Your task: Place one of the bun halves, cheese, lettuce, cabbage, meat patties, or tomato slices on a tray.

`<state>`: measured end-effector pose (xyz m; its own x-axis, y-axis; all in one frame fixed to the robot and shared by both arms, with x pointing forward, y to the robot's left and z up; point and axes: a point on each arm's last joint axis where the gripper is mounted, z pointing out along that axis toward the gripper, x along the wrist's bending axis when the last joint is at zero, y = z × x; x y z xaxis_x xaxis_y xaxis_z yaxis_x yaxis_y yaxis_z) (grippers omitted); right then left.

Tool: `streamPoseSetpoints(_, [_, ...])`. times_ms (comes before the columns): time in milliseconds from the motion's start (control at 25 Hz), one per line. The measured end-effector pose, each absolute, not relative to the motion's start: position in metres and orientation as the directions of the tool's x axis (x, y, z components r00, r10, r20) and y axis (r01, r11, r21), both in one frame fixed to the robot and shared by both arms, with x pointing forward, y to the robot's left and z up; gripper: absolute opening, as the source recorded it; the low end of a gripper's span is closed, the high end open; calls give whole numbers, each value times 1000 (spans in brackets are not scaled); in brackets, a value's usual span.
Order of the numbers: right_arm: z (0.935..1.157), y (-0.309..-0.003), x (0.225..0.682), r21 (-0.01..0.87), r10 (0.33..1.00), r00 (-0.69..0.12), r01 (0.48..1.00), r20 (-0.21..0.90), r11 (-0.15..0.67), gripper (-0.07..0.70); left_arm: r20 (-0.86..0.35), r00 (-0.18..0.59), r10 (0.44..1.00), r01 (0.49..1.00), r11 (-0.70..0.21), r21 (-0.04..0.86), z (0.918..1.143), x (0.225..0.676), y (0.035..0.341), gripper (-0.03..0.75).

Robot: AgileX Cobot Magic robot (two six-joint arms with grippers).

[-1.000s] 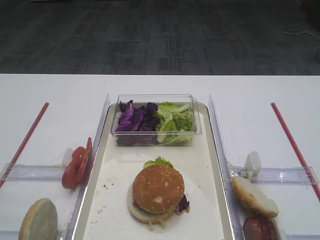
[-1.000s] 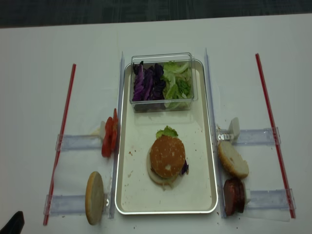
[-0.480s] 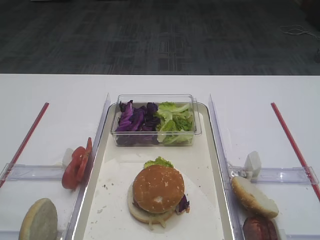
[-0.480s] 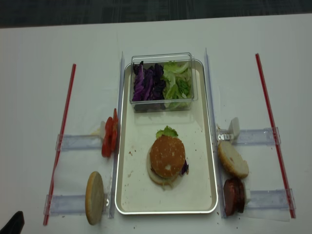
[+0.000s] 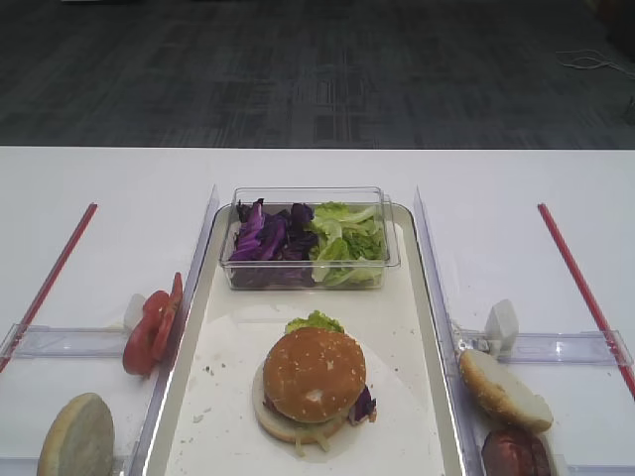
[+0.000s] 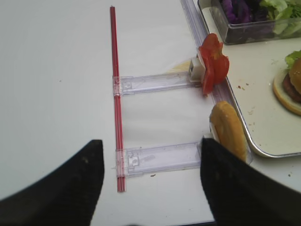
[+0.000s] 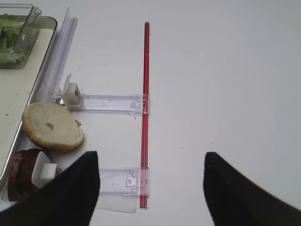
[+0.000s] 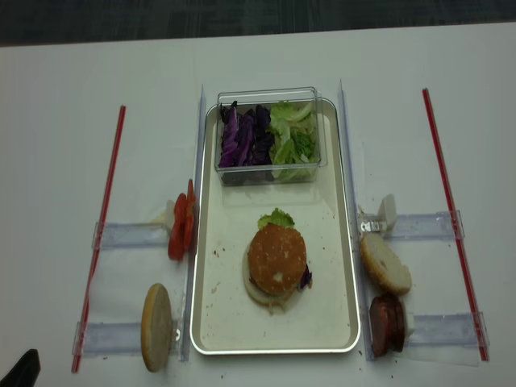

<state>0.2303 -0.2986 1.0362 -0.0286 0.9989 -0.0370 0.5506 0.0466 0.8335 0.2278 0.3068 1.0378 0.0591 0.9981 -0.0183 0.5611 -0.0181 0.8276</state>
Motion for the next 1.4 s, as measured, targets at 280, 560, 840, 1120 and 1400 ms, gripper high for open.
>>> streamPoseSetpoints(280, [1036, -299, 230, 833, 999, -29, 551, -37, 47, 490, -18, 59, 998, 561, -18, 828, 1038, 228, 307, 422])
streamPoseSetpoints(560, [1036, -299, 230, 833, 999, -30, 550, -39, 49, 490, -18, 59, 998, 561, -18, 828, 1038, 228, 307, 422])
streamPoseSetpoints(840, [1036, -299, 230, 833, 999, -30, 550, -39, 49, 490, -18, 59, 998, 561, -18, 828, 1038, 228, 307, 422])
streamPoseSetpoints(1120, [1036, -299, 230, 833, 999, -29, 551, -38, 47, 490, -18, 59, 998, 561, -18, 828, 1038, 228, 307, 422])
streamPoseSetpoints(1400, [1036, -299, 230, 833, 999, -29, 551, -38, 47, 490, -18, 59, 998, 561, -18, 828, 1038, 228, 307, 422])
